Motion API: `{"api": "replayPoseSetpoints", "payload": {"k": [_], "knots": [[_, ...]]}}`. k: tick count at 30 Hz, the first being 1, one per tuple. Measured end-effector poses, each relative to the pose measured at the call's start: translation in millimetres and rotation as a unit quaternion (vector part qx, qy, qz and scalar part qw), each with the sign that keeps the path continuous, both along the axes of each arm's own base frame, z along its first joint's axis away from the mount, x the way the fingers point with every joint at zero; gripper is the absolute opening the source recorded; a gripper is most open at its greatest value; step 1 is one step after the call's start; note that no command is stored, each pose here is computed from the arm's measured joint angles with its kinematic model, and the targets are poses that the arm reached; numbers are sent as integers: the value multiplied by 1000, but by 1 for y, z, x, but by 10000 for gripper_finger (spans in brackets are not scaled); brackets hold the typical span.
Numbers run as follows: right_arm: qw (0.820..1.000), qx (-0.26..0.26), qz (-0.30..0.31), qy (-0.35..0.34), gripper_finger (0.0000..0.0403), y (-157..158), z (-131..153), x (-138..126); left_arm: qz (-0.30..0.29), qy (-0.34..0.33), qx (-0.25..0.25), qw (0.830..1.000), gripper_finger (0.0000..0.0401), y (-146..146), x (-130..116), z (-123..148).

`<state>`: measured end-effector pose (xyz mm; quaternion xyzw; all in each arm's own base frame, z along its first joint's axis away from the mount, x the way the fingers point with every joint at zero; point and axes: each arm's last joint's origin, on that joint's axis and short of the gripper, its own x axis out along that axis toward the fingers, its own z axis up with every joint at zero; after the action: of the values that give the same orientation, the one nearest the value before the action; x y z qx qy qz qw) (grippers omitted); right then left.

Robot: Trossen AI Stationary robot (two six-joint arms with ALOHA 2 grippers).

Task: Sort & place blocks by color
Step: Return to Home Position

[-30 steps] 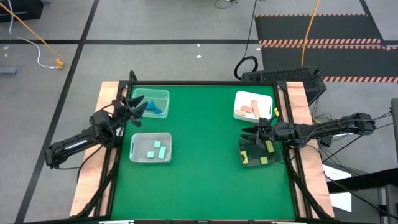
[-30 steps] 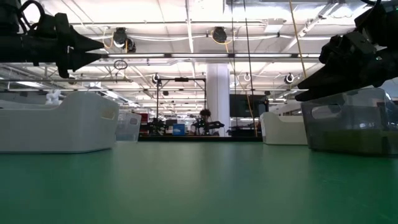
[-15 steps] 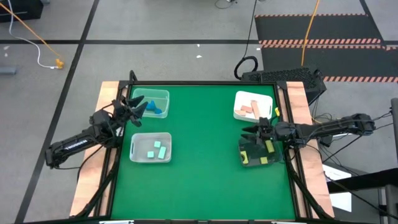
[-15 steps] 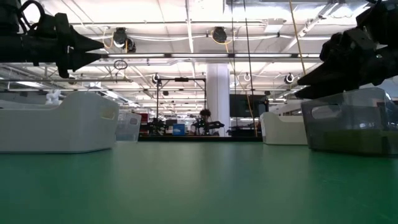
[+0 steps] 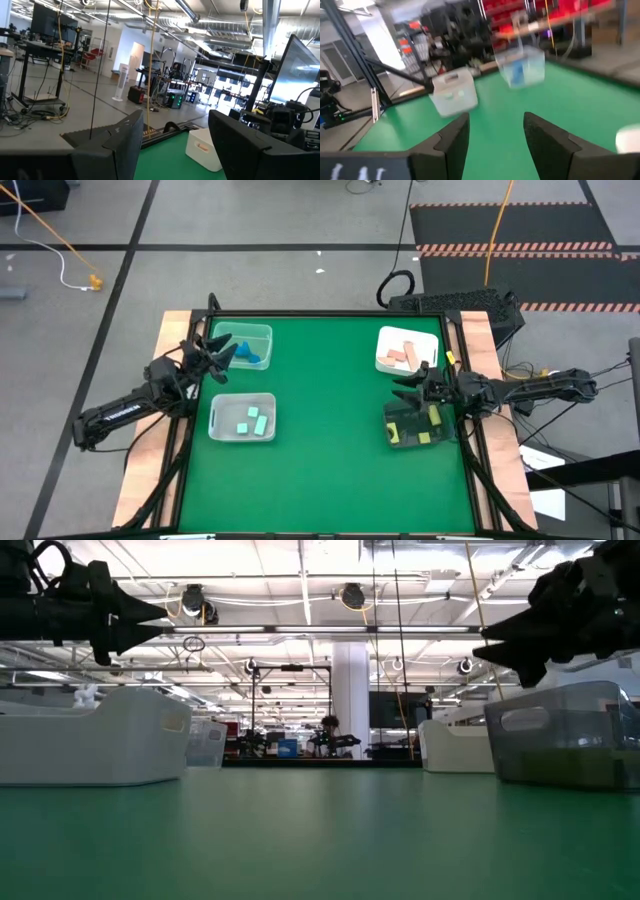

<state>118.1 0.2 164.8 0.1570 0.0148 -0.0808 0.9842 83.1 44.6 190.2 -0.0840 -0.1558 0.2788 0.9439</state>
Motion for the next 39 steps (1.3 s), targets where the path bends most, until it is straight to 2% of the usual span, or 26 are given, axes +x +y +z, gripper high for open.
{"api": "replayPoseSetpoints", "payload": {"k": [4, 9, 17, 29, 39], "knots": [[995, -84, -1, -53, 180, 0, 13, -4, 0, 0, 0, 1000, 225, 0, 0, 0], [974, -198, -19, -111, 180, -1, 28, -10, 0, 0, 0, 1000, 225, 0, 0, 0], [942, -300, -72, -135, 180, -7, 37, -19, 0, 0, 0, 1000, 225, 0, 0, 0], [932, -298, -174, -113, 180, -27, 38, -24, 0, 0, 0, 1000, 225, 0, 0, 0], [915, -304, -249, -90, 180, -42, 38, -30, 0, 0, 0, 1000, 225, 0, 0, 0]]}}
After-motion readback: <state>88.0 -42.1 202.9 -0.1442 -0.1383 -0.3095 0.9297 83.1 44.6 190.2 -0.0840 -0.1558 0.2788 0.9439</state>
